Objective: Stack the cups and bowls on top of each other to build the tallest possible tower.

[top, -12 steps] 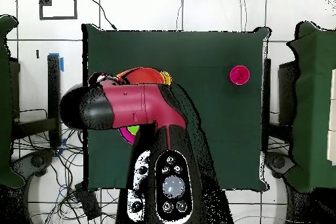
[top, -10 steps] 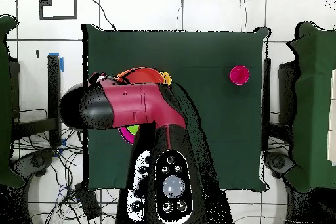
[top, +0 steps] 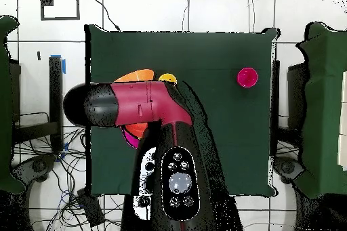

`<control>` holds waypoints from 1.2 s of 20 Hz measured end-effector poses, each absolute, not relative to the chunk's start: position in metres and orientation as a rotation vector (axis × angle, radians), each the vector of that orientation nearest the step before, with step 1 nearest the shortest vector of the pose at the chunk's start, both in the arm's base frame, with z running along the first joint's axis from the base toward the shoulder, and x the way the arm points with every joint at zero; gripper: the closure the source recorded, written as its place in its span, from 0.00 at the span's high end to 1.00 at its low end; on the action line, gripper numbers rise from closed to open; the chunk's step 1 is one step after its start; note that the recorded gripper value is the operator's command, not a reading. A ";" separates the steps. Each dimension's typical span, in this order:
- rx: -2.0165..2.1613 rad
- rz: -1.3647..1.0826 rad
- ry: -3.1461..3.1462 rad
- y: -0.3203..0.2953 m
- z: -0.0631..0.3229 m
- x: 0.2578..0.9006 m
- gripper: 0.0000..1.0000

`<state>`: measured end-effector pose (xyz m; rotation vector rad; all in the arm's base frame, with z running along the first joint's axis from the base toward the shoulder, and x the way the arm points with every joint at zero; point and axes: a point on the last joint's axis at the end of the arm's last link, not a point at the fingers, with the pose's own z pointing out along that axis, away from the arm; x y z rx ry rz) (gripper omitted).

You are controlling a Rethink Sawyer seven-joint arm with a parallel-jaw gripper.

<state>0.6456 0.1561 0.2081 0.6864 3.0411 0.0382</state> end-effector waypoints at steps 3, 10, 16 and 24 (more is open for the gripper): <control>0.689 0.035 3.051 0.156 0.202 0.642 0.00; 0.689 0.042 3.047 0.156 0.179 0.629 0.00; 0.688 0.056 3.026 0.156 0.155 0.620 0.00; 0.672 0.033 3.024 0.161 0.126 0.605 0.00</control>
